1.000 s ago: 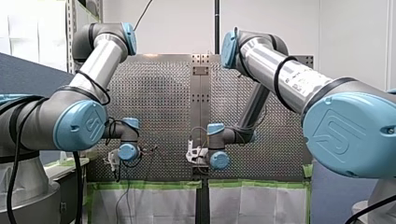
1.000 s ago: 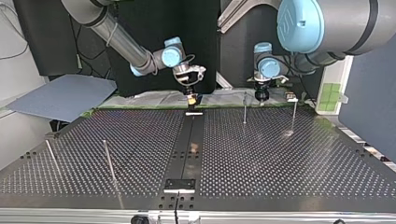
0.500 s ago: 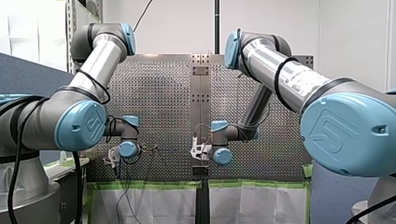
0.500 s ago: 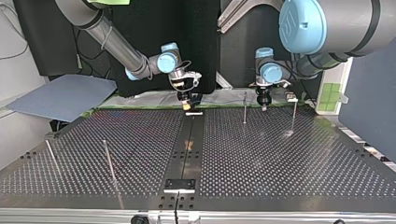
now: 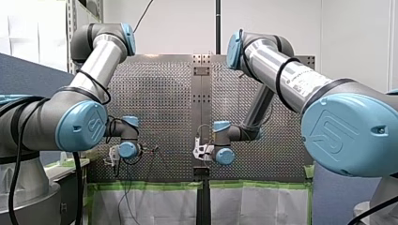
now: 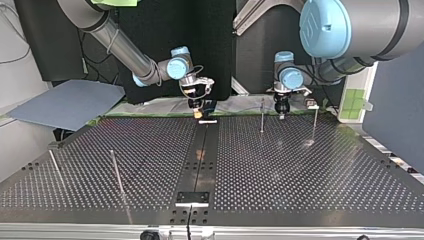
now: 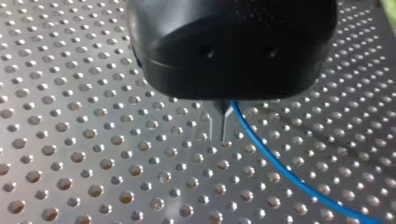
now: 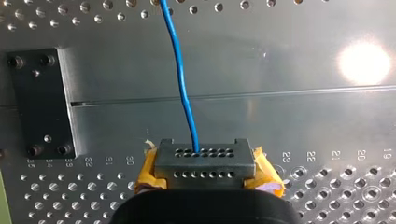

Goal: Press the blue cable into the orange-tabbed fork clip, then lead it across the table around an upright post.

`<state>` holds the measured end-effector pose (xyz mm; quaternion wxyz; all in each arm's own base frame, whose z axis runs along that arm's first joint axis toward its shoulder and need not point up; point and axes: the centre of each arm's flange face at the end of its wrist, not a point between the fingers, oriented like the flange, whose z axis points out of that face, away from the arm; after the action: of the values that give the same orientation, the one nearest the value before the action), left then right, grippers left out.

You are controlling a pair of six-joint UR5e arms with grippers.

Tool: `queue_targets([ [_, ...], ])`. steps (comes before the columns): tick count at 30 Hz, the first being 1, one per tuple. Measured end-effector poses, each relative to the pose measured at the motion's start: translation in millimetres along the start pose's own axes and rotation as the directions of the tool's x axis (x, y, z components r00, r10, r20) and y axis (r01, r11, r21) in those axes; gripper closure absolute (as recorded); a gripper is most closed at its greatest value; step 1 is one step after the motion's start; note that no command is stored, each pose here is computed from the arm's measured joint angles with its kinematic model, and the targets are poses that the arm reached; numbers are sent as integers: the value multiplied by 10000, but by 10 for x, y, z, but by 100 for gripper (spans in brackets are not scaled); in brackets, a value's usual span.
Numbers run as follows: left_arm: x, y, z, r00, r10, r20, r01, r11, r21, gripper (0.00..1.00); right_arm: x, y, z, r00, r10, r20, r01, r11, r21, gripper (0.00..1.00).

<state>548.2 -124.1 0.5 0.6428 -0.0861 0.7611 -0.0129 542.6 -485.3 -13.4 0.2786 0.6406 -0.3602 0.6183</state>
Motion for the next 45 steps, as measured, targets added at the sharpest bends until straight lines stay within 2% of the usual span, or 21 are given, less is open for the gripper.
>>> queue_targets([
  [1,3,6,-5,10000,78,-41,-78,10000,-46,97,0,1,0,10000,0,4,0,10000,-1,100],
  [3,17,20,-19,9995,255,-158,-258,9995,-175,85,-2,7,-1,10000,0,22,0,10000,-9,100],
  [4,22,24,-24,9993,318,-205,-322,9993,-211,85,-2,8,-1,10000,0,28,0,10000,-11,100],
  [6,29,27,-32,9987,413,-286,-419,9989,-198,77,-5,9,-2,10000,0,37,0,10000,-17,100],
  [7,30,28,-32,9986,438,-305,-443,9989,-170,77,-5,10,-2,10000,0,37,0,10000,-19,100],
  [8,31,29,-31,9984,464,-319,-469,9988,-133,67,-6,10,-2,10000,0,41,0,10000,-19,100],
  [9,31,30,-29,9982,502,-333,-505,9987,-73,63,-7,10,-3,10000,0,43,0,10000,-19,100],
  [16,29,11,-25,9978,564,-351,-557,9982,226,63,-15,14,-8,10000,-1,100,1,10000,-22,100],
  [17,29,10,-25,9978,563,-353,-555,9982,236,22,-16,17,-7,9999,0,104,1,10000,-27,100],
  [18,30,8,-26,9978,551,-365,-542,9982,258,15,-16,19,-7,9999,0,108,1,10000,-31,100],
  [19,32,6,-27,9979,523,-381,-512,9983,289,15,-16,20,-7,9999,0,108,0,10000,-32,100],
  [20,35,2,-29,9980,476,-408,-463,9984,334,0,-16,20,-7,9999,0,109,0,10000,-33,100],
  [24,54,-23,-48,9978,218,-625,-181,9981,592,0,-19,18,-11,9999,-1,130,1,10000,-24,100],
  [28,88,-20,-89,9952,336,-922,-280,9977,611,0,-23,14,-15,9998,-2,174,3,10000,-18,100],
  [37,247,25,-315,9822,850,-1678,-762,9954,582,0,-32,15,-19,9998,-3,207,3,10000,-19,100],
  [45,346,15,-478,9730,1003,-2078,-819,9921,951,0,-37,16,-21,9997,-3,228,3,10000,-22,100],
])
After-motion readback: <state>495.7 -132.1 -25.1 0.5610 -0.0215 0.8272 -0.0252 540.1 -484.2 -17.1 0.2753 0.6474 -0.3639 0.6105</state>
